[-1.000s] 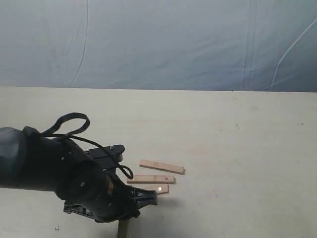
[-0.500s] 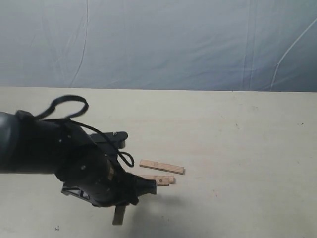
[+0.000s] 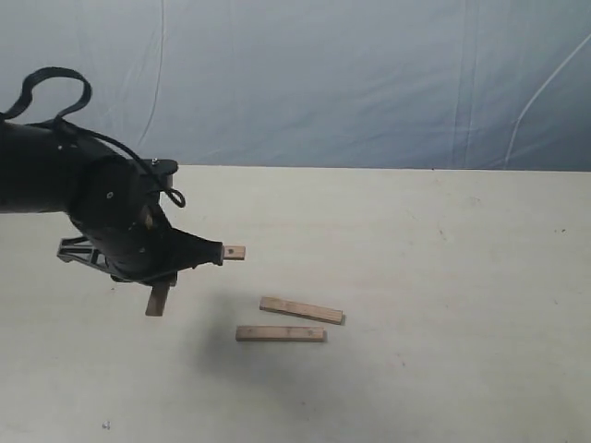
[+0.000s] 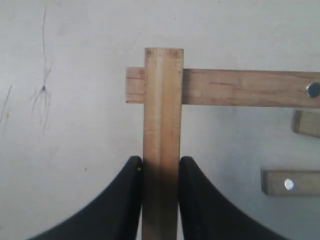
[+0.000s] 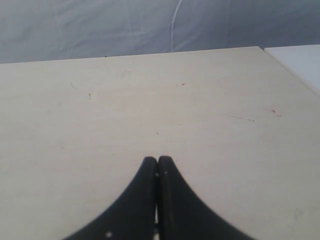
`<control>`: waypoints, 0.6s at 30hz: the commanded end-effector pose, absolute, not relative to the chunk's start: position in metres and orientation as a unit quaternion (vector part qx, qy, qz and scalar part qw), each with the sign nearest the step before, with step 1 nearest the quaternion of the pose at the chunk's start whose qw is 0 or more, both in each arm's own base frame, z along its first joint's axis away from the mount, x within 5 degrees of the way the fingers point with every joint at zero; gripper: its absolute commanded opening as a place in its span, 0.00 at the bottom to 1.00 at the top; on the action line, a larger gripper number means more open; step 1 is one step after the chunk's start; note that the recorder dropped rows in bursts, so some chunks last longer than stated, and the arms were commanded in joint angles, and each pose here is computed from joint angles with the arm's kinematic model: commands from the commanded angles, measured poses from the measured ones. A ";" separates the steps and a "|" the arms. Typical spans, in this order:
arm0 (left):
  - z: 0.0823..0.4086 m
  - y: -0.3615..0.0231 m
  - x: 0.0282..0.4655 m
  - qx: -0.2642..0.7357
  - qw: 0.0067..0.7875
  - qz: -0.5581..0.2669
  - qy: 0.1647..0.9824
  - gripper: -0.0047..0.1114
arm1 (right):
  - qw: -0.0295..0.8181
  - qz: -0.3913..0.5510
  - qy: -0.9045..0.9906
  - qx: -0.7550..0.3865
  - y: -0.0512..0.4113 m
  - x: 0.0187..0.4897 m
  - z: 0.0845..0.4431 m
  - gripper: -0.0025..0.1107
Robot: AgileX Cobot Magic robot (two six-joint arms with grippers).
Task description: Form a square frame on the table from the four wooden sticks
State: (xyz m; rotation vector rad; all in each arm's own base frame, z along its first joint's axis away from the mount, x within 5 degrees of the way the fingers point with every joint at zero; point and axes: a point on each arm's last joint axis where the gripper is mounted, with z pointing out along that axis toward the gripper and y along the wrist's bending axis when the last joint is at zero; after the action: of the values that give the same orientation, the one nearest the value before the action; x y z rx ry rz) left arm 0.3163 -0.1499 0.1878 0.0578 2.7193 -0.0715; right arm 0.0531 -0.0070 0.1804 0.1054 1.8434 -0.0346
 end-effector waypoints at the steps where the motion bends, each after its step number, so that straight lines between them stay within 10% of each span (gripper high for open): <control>1: 0.168 -0.163 0.348 0.046 0.217 -0.023 0.975 0.04 | 0.608 -0.016 0.792 0.046 -0.007 0.053 0.182 0.01; 18: 0.127 -0.189 0.398 0.041 0.213 -0.028 0.976 0.04 | 0.608 -0.016 0.792 0.046 -0.007 0.053 0.182 0.01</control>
State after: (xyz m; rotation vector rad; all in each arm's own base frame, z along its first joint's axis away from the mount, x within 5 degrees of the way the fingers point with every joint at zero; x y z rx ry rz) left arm 0.3942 -0.1866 0.1296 0.1269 2.7082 -0.0646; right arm 0.0531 -0.0070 0.1804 0.1054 1.8434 -0.0346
